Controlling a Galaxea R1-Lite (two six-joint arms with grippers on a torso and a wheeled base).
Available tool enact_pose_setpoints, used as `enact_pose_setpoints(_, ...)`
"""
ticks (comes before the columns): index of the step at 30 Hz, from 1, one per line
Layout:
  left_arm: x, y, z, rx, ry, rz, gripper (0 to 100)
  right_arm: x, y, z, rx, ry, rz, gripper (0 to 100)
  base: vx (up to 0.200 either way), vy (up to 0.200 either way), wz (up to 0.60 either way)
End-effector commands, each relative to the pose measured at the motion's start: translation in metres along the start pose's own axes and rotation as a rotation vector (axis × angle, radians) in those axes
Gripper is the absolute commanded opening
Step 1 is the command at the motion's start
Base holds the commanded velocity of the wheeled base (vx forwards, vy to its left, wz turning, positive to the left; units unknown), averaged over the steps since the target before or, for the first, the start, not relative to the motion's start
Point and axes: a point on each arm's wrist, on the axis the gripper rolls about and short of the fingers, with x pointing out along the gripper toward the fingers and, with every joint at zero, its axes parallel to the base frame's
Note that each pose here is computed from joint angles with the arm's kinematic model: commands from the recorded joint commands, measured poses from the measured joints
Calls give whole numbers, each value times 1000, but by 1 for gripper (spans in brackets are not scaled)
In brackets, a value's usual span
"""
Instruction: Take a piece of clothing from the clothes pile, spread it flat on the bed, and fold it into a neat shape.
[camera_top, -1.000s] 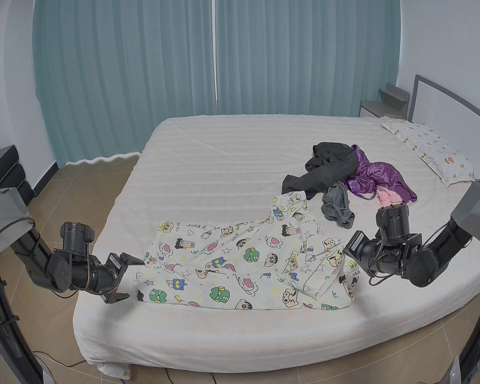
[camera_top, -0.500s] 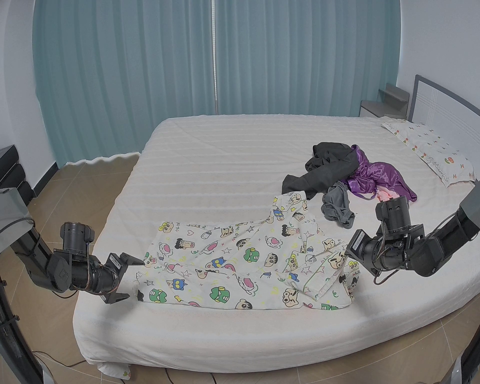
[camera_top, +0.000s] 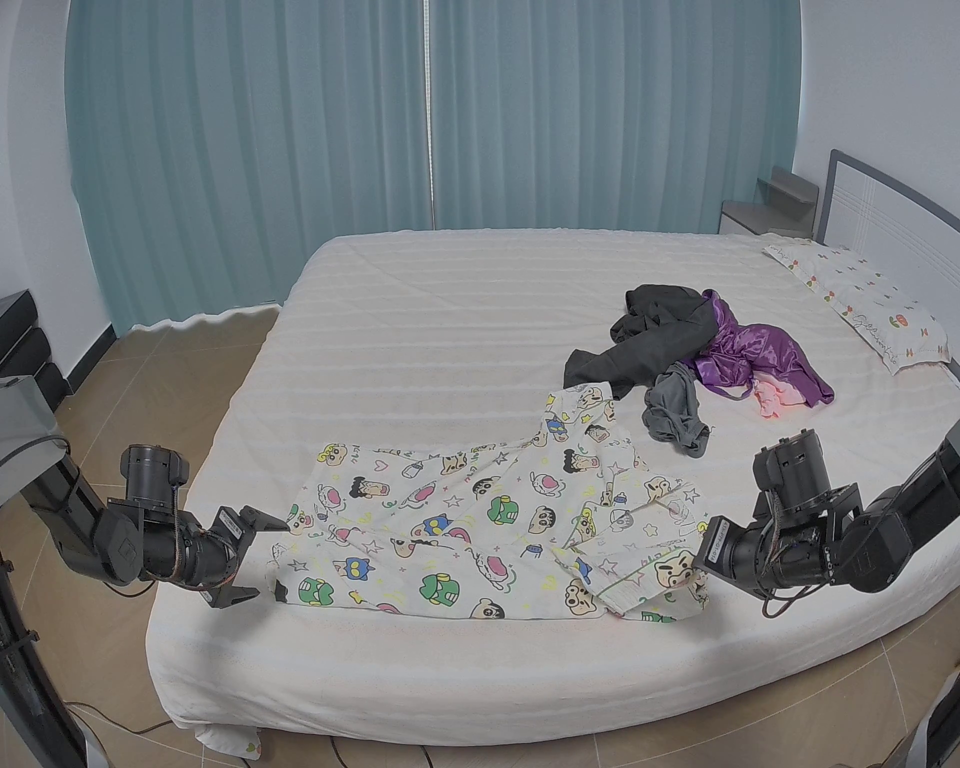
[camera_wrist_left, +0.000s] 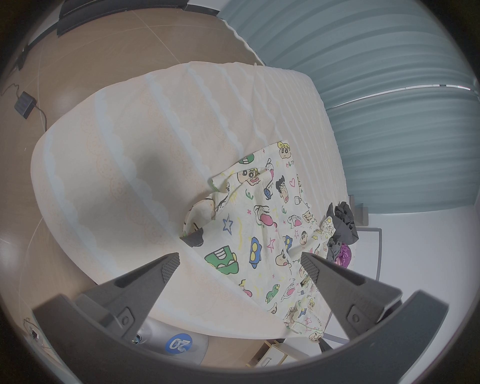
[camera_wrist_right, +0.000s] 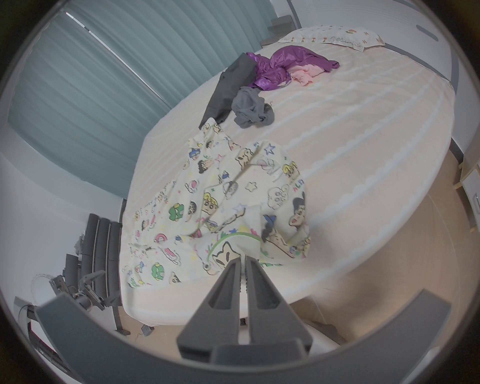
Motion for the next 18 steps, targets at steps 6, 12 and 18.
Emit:
enact_pose_setpoints(6,0,0,0,-1,-1,0,100,27,-19,-16,-25,76,-109,0,0,0,0)
enact_pose_setpoints(12,0,0,0,-1,-1,0,100,46,-24,-18,-20,54,-112,0,0,0,0)
enact_pose_setpoints(18,0,0,0,-1,-1,0,100,52,-26,-21,-22,68,-125,100,0,0,0)
